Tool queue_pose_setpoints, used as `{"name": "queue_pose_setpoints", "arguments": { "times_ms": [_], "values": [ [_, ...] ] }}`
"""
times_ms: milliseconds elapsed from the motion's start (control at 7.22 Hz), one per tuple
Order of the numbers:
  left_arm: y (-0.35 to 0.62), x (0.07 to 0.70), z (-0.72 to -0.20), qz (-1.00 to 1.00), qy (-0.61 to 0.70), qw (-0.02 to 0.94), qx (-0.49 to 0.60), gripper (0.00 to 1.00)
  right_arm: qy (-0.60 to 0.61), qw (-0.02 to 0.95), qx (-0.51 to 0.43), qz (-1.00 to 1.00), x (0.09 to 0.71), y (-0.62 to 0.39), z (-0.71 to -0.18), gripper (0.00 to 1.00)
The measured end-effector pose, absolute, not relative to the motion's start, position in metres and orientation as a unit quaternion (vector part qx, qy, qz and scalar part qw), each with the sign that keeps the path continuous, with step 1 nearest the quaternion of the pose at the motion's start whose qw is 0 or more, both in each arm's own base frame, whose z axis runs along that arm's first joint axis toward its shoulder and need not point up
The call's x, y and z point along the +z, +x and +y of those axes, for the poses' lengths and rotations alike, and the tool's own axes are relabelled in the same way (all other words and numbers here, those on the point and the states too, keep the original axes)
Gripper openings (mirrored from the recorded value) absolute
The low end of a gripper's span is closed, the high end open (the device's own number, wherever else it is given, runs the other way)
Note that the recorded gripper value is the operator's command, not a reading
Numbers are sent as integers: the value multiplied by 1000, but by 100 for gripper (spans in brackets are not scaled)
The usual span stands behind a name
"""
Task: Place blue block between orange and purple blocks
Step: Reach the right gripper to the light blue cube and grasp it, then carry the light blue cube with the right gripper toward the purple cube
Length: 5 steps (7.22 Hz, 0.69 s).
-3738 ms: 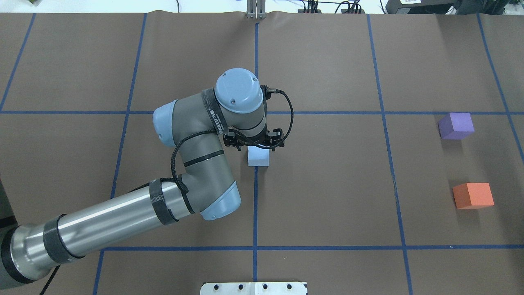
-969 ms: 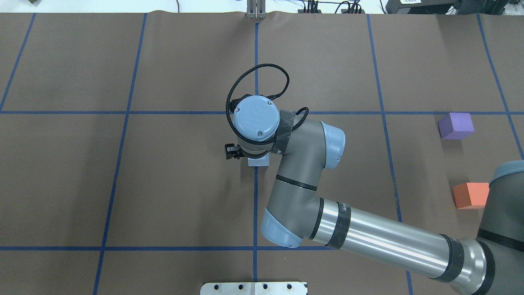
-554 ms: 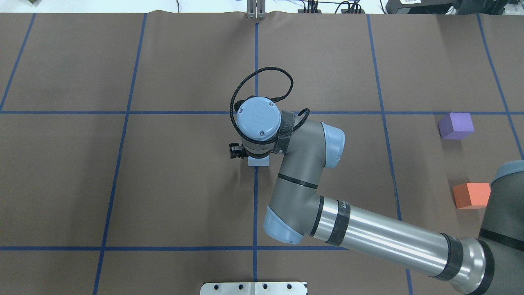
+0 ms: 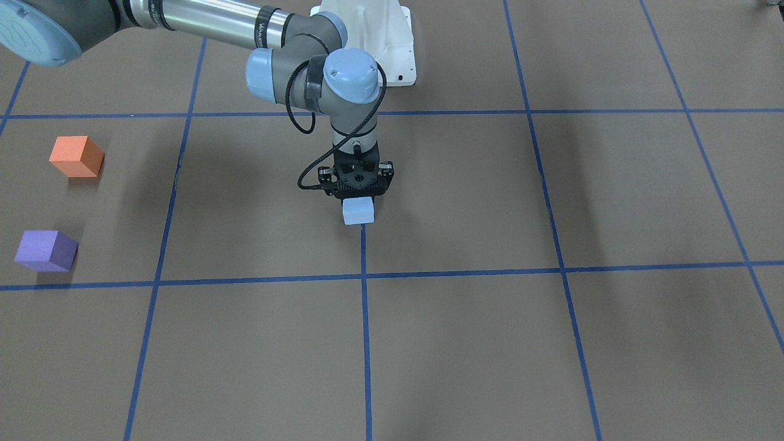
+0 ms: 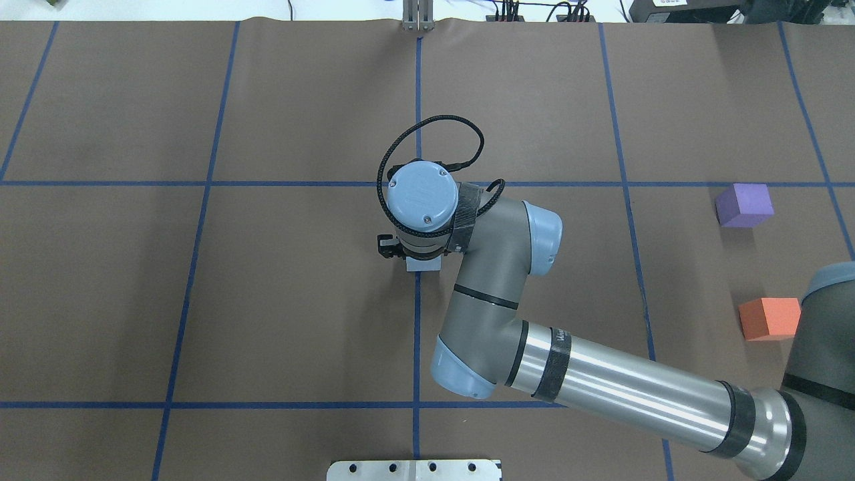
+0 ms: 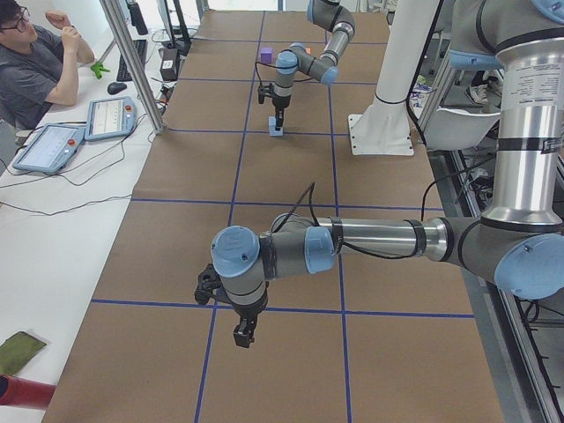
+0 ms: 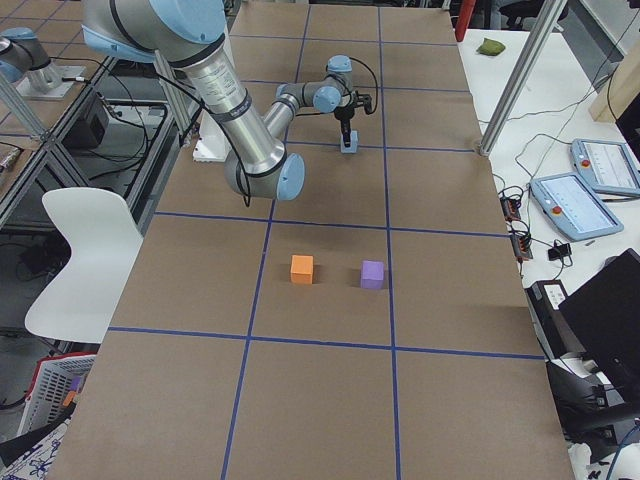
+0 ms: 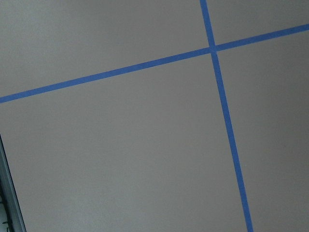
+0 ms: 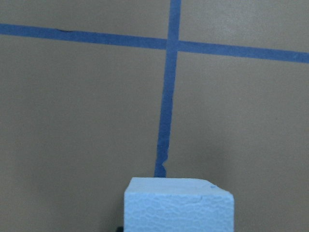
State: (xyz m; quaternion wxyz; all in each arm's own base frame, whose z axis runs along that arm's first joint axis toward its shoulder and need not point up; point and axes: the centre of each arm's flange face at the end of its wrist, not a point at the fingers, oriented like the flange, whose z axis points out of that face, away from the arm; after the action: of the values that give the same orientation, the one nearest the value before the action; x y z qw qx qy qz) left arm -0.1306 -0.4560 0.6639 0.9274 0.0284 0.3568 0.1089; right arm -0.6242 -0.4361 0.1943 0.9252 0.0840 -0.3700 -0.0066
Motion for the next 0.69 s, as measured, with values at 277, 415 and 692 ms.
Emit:
{"name": "queue_pose_setpoints", "arguments": {
  "times_ms": [277,415,692],
  "values": [
    [-131,665,-455,357,26,928,105,100,84,921,-2,-380,198,-594,-443,40],
    [-130,663,-453,357,23,929,93,100,83,917,-1,-390,212,-555,-447,40],
    [-129,643,-448,355,23,933,50,100,82,912,-13,-403,244,-452,-462,40]
  ]
}}
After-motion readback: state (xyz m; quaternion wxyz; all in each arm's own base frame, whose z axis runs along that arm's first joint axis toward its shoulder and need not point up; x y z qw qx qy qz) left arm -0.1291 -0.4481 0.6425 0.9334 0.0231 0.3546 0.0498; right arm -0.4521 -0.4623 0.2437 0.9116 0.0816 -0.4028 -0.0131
